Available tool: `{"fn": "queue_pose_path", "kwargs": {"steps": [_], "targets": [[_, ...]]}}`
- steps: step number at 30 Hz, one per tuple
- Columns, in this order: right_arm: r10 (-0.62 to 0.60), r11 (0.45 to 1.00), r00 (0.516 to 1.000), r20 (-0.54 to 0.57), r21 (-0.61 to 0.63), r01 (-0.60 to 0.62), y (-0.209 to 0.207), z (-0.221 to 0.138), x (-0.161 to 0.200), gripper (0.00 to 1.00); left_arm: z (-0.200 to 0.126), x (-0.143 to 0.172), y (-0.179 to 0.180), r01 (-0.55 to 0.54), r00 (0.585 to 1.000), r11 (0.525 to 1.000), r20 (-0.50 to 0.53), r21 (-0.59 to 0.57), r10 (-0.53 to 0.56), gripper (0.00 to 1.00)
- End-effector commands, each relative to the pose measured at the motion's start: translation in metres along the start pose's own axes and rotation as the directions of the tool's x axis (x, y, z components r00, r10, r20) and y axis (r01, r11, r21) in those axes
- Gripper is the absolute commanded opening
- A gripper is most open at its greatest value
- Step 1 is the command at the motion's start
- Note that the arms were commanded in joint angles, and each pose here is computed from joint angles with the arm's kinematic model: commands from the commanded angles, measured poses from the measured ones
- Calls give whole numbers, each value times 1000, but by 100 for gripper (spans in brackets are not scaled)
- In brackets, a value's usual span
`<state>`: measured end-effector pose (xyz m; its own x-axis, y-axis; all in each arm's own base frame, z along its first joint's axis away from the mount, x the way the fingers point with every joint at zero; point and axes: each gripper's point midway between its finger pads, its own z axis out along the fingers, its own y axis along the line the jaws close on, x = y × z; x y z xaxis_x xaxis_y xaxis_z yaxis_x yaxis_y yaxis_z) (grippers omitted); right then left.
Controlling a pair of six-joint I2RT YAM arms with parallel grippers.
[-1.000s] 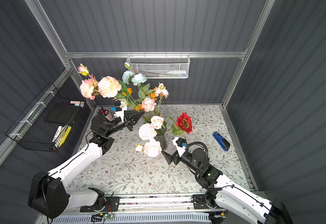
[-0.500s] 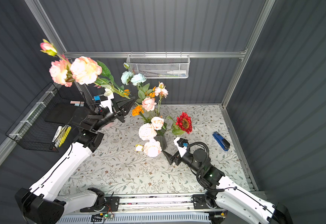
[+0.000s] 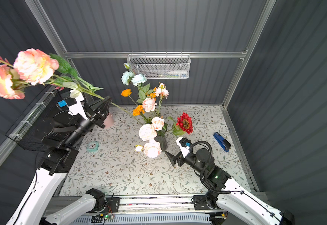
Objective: Pick out pink flowers from the vase
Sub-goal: Pick up the flower from the vase, then place the flower at the center of the board.
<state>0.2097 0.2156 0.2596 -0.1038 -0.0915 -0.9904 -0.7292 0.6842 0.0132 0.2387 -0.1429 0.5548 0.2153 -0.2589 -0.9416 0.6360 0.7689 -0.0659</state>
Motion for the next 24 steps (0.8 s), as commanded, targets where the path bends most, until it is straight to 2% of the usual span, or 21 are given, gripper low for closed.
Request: {"fn": "queue_pose_path", "kwargs": {"steps": [1,4,7,13,16,20,24], "targets": [[8,999,1000,-16,-40,-9,8,-6,-2,99,-26,15,20,24,994,986,-106,-166,-42,0],[13,996,1000,-12,-83,-14,16,-10,-9,99,-36,39,20,25,977,984,-204,-177,-62,0],[24,991,1000,-17,-128,-26,24,-12,-16,99,-39,72,5,74,950,993,-295,-91,-98,0],[64,971,998,-11,-231,-64,44,-16,-28,99,-63,100,-3,52,940,997,-335,-52,-66,0],[71,953,997,-17,-294,-72,59,-16,-29,99,-68,124,-19,56,919,997,-394,57,-29,0],[58,931,998,-36,-360,-67,83,-14,-28,99,-81,156,-39,70,906,979,-423,190,18,0],[14,908,1000,-27,-418,-24,109,-12,-28,95,-91,172,-53,100,895,957,-444,271,32,0]]}}
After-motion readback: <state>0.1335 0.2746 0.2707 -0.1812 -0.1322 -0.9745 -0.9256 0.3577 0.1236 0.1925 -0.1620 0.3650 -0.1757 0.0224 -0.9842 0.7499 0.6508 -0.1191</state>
